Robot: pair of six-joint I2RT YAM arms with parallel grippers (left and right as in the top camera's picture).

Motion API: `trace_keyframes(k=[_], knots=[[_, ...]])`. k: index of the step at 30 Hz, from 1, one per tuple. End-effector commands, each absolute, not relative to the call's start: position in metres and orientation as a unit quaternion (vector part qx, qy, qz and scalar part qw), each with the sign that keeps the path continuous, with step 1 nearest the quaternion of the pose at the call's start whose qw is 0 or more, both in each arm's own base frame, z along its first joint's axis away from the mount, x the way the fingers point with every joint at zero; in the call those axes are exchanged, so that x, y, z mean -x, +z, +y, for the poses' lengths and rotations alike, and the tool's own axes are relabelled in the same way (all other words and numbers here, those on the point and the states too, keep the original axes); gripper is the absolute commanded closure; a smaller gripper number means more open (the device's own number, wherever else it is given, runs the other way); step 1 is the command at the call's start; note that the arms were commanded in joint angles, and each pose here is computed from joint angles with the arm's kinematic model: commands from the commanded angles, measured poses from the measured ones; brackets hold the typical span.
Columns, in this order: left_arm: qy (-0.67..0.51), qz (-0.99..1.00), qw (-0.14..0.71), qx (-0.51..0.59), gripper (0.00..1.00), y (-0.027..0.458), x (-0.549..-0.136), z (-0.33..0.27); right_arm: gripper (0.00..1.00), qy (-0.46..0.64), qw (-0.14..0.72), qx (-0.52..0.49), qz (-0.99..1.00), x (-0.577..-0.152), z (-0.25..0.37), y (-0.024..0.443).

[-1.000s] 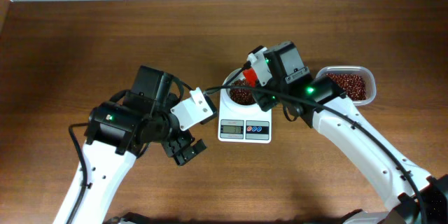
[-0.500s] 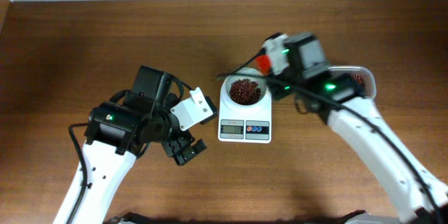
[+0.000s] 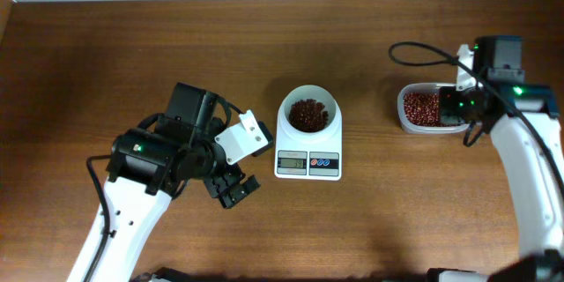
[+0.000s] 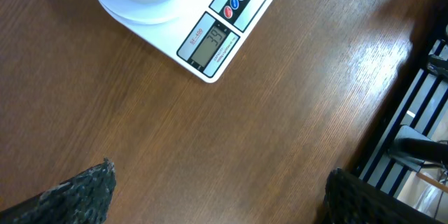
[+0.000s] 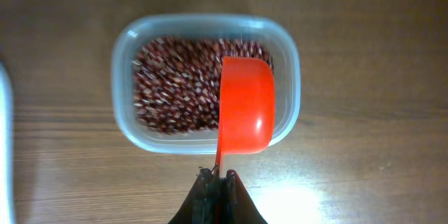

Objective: Scoop and weigh 50g on scale
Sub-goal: 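Dip the red scoop into the bean tub with the right gripper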

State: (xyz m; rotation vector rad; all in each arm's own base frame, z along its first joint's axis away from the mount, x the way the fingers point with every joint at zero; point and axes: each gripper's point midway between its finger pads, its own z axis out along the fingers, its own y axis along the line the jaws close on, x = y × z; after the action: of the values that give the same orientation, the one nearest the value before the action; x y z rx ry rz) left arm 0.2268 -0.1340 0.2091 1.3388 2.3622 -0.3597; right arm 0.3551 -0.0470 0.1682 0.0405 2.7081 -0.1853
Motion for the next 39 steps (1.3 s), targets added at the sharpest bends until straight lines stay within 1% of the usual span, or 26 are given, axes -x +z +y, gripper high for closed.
trace_keyframes(k=[1,6,10,13,15,18,22,23,25,28,30,34,39], knots=[[-0.127,0.844,0.198,-0.483,0.01,0.207,-0.227,-0.132,0.96,-0.146,0.166,-0.028,0.975,-0.357,-0.076,0.147],[-0.127,0.844,0.198,-0.483,0.01,0.207,-0.227,-0.132,0.96,-0.157,0.160,-0.029,0.974,-0.370,-0.080,0.129],[-0.127,0.844,0.198,-0.483,0.01,0.207,-0.227,-0.132,0.96,-0.152,0.129,-0.025,0.980,-0.370,-0.080,0.107],[-0.127,0.844,0.198,-0.483,0.01,0.207,-0.227,-0.132,0.96,-0.105,0.130,-0.017,0.986,-0.372,-0.064,0.101],[-0.127,0.844,0.198,-0.483,0.01,0.207,-0.227,-0.132,0.96,-0.046,0.134,-0.009,0.990,-0.374,-0.043,0.098],[-0.127,0.844,0.198,-0.483,0.01,0.207,-0.227,-0.132,0.96,0.014,0.138,-0.002,0.990,-0.376,-0.024,0.097],[-0.127,0.844,0.198,-0.483,0.01,0.207,-0.227,-0.132,0.96,0.029,0.140,-0.007,0.990,-0.376,-0.023,0.098],[-0.127,0.844,0.198,-0.483,0.01,0.207,-0.227,-0.132,0.96,0.070,0.144,-0.019,0.987,-0.377,-0.021,0.099],[-0.127,0.844,0.198,-0.483,0.01,0.207,-0.227,-0.132,0.96,0.097,0.146,-0.033,0.984,-0.377,-0.024,0.100],[-0.127,0.844,0.198,-0.483,0.01,0.207,-0.227,-0.132,0.96,0.175,0.134,-0.073,0.973,-0.374,-0.032,0.092],[-0.127,0.844,0.198,-0.483,0.01,0.207,-0.227,-0.132,0.96,0.205,0.127,-0.091,0.966,-0.371,-0.036,0.090],[-0.127,0.844,0.198,-0.483,0.01,0.207,-0.227,-0.132,0.96,0.261,0.146,-0.127,0.946,-0.370,-0.050,0.099],[-0.127,0.844,0.198,-0.483,0.01,0.207,-0.227,-0.132,0.96,0.260,0.168,-0.145,0.940,-0.370,-0.068,0.109]])
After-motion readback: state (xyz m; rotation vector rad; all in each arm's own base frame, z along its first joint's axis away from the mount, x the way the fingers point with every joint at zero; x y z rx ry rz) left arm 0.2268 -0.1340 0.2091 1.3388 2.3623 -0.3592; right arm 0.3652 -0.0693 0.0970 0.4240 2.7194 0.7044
